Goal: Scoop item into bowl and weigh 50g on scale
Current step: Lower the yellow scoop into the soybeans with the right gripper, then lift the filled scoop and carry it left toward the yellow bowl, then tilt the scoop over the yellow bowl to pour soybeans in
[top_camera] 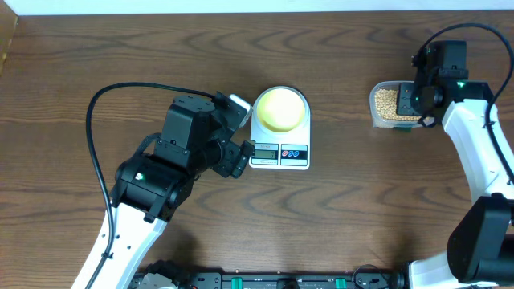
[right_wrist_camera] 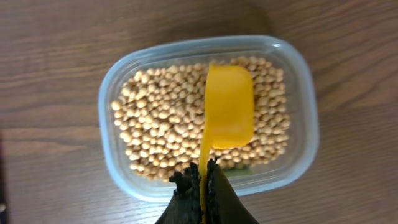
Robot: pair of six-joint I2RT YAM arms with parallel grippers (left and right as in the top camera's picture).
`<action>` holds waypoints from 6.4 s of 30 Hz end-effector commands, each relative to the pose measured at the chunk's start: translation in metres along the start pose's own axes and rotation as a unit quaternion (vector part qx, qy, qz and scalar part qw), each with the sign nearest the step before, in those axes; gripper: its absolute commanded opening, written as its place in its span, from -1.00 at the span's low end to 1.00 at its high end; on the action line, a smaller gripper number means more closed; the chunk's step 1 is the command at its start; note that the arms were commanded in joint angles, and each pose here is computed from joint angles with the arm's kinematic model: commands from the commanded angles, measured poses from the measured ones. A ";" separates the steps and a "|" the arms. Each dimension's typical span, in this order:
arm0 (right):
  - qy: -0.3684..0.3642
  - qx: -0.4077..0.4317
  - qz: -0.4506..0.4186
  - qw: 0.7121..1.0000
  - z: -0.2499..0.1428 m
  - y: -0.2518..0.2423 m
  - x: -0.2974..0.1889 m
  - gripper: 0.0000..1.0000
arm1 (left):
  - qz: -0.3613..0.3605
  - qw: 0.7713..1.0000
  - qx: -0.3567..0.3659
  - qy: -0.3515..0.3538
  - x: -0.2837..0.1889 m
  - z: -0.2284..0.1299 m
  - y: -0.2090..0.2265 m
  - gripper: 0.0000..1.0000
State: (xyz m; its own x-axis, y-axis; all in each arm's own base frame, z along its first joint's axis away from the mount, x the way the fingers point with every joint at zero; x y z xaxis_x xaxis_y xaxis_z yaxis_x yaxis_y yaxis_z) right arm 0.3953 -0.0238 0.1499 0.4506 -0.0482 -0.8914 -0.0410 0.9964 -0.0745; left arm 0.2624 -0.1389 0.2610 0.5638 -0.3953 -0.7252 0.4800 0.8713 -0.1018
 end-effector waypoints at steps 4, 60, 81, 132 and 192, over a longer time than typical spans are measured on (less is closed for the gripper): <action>0.014 0.010 0.052 0.999 -0.010 0.016 0.003 -0.98 | -0.005 1.000 0.003 0.002 0.001 0.000 0.000 0.67; -0.070 0.210 0.300 0.928 -0.021 -0.063 -0.034 -0.98 | -0.005 1.000 0.003 0.003 0.001 -0.001 0.000 0.67; -0.131 0.230 0.372 0.890 -0.023 -0.083 -0.060 -0.98 | -0.005 1.000 0.003 0.003 0.001 -0.001 0.000 0.67; -0.107 0.091 0.543 0.828 0.033 0.070 -0.084 -0.97 | -0.005 1.000 0.003 0.003 0.001 -0.001 0.000 0.67; -0.107 -0.001 0.526 0.844 0.049 0.172 -0.085 -0.98 | -0.005 1.000 0.003 0.003 0.001 -0.001 0.000 0.67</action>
State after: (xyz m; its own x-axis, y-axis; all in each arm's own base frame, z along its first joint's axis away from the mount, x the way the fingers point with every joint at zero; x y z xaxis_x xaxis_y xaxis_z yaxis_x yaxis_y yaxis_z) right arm 0.3945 0.1503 0.2358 0.3110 0.8831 -0.3513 -0.4590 0.4632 0.7581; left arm 0.2623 -0.1390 0.2610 0.5636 -0.3956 -0.7251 0.4805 0.8711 -0.1018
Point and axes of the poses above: each gripper's point midway between its finger pads, its own x axis out along the fingers, its own y axis along the line the jaws close on, z = x × y, the point moved 3 cm from there along -x, back along the fingers, and after that the axes turned 9 degrees about -x, right-handed, at the moved point
